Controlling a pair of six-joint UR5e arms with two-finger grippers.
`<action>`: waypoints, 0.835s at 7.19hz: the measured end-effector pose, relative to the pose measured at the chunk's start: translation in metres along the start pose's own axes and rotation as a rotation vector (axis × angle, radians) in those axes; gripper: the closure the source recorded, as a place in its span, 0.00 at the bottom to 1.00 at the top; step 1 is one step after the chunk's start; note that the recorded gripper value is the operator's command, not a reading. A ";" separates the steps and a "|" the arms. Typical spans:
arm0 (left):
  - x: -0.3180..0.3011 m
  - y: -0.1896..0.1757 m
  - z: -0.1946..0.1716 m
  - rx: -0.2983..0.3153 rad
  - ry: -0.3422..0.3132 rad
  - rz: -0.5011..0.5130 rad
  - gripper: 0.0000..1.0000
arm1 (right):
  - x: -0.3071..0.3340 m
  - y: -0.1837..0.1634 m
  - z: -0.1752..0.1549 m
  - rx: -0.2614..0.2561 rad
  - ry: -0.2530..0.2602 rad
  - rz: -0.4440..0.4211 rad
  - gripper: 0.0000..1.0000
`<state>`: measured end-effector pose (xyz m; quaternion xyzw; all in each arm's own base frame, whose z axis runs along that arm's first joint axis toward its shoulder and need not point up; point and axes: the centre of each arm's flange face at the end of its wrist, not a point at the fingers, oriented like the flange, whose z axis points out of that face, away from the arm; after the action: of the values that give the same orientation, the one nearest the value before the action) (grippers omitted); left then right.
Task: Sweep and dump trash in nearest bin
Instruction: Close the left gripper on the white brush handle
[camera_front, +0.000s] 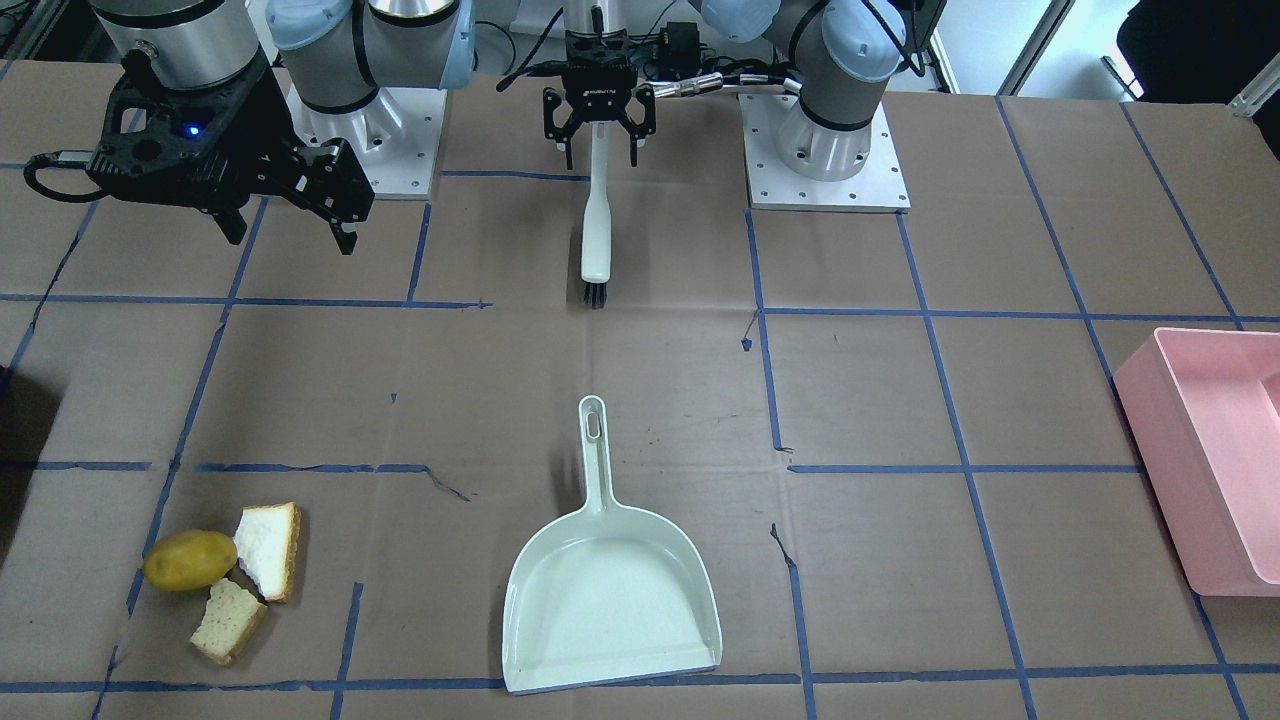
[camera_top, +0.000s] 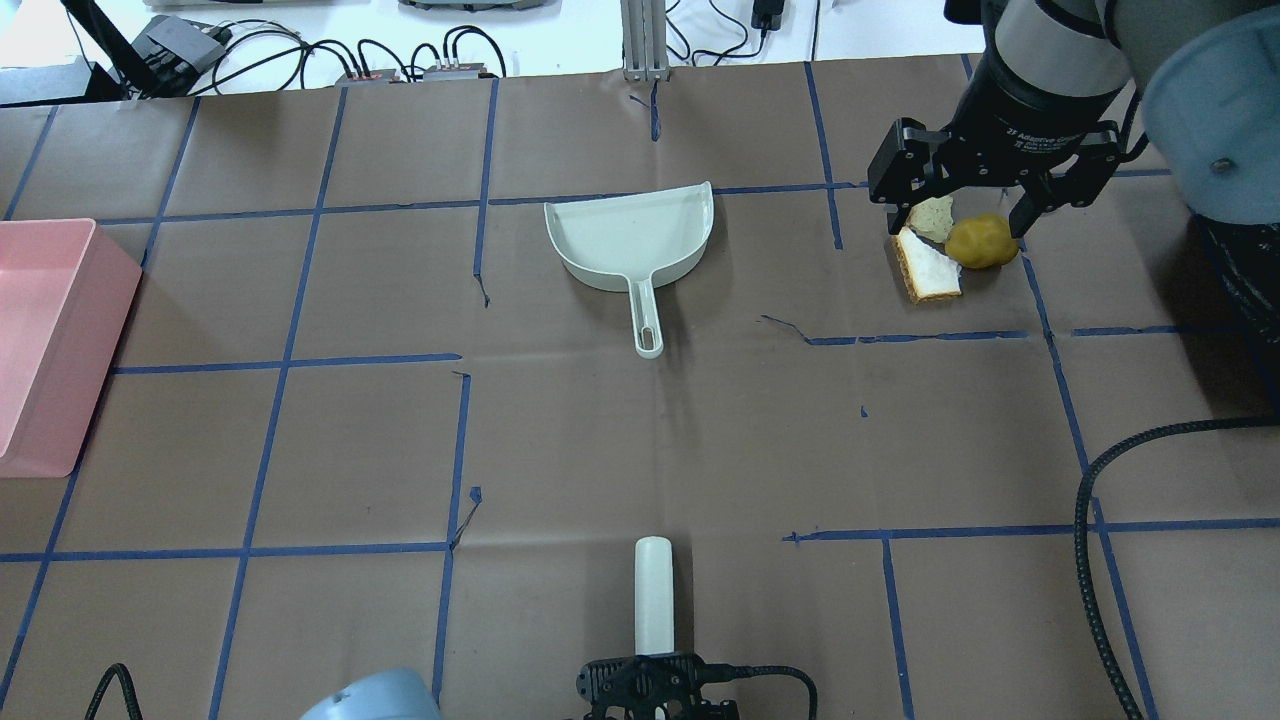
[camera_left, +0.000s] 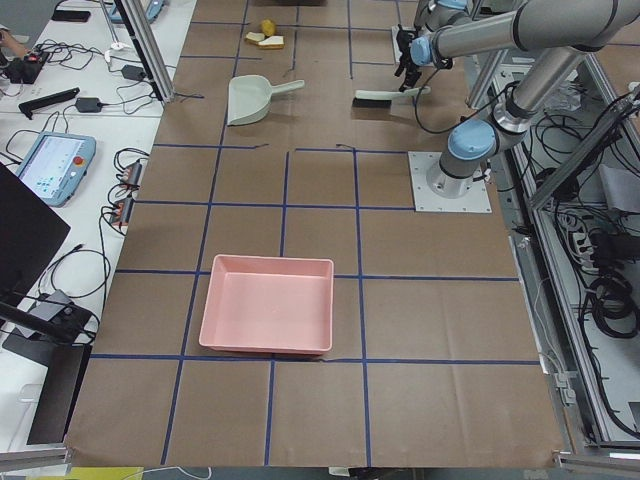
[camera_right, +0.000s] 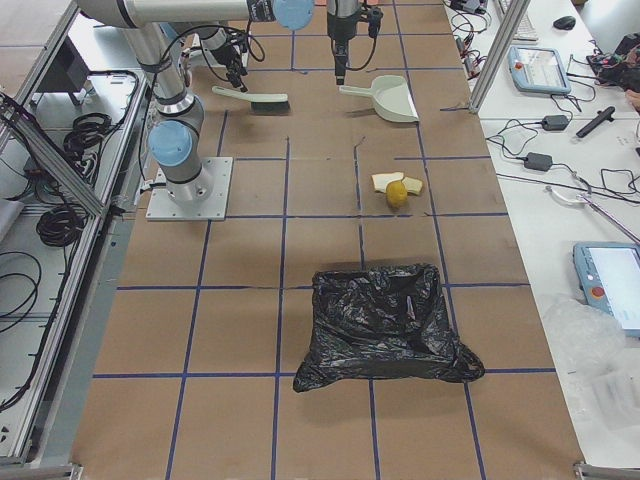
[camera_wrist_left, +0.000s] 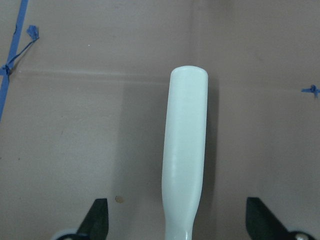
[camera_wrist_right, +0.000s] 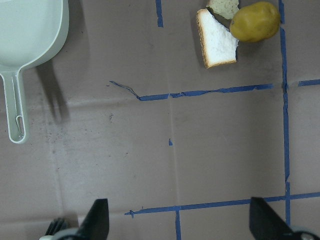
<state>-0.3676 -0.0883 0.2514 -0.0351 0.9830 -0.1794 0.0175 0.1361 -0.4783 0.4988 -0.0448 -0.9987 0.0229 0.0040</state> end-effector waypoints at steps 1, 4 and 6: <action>-0.001 0.010 0.002 0.000 0.008 0.007 0.11 | 0.000 0.000 0.000 0.000 -0.001 0.001 0.00; 0.005 0.029 0.013 -0.009 0.015 0.035 0.16 | 0.000 0.000 -0.001 0.001 -0.002 0.002 0.00; 0.005 0.037 0.017 -0.012 0.025 0.044 0.20 | 0.000 0.000 -0.001 0.001 -0.002 0.003 0.00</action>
<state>-0.3742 -0.0604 0.2228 -0.0112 0.9848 -0.1734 0.0088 0.1363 -0.4779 0.4994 -0.0460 -0.9987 0.0235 0.0028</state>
